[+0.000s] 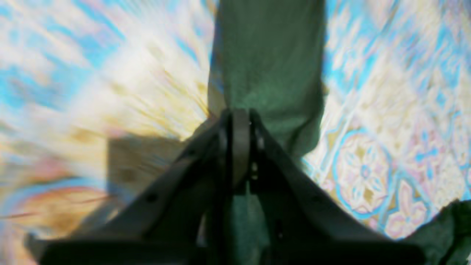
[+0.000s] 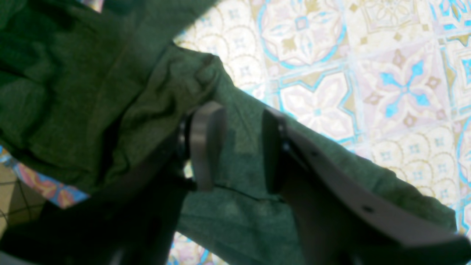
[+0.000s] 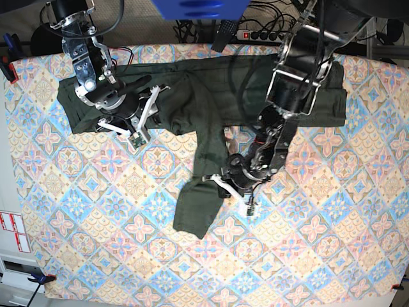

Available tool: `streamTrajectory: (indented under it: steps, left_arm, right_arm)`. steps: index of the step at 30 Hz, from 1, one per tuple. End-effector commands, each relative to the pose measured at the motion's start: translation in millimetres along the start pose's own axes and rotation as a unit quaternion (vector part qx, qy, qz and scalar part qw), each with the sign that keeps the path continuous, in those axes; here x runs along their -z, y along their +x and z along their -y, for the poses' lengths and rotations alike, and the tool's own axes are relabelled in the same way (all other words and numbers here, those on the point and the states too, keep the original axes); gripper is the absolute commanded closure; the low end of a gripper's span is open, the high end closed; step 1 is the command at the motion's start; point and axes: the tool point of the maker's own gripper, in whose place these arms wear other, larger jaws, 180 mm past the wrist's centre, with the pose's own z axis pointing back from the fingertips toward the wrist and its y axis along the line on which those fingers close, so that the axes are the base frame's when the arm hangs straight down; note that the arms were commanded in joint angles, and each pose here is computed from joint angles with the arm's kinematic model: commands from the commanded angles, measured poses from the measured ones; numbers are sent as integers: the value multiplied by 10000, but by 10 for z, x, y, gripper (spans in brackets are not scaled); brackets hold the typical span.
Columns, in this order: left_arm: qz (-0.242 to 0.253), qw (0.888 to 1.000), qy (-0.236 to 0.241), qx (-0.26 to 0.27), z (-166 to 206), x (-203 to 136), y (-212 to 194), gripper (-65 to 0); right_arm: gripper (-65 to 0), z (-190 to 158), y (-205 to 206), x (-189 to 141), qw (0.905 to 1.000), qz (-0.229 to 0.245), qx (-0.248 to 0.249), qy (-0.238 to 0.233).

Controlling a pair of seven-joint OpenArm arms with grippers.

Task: Fold the T-shirt properly
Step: 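Grasp the sleeve cuff with the left gripper and lift it onto the body, then lay the sleeve along the folded body and open the left gripper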

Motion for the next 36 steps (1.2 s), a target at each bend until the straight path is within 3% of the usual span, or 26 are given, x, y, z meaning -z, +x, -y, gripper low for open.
streamTrajectory:
  steps: [1,12,18,27,36]
  left_arm:
    - [543,9982,-125,203,14,-179,318,0]
    - [1085,9908,325,747,-316,-1186,145,0]
    - [1372,9873,539,597,-377,-1767,66,0]
    - [1130,9863,1110,457,-669,-2410,-339,0]
    - [417,9885,1433,251,-814,-2702,-943,0]
  right_arm:
    - [-196,31,129,-43,9997,221,-42,-27]
    - [-196,22,126,-39,9998,216,-38,-17]
    - [-196,11,124,-37,9998,213,-45,-4]
    - [-196,-5,123,-34,9998,209,-56,16]
    - [-196,-17,118,-32,9998,205,-51,30]
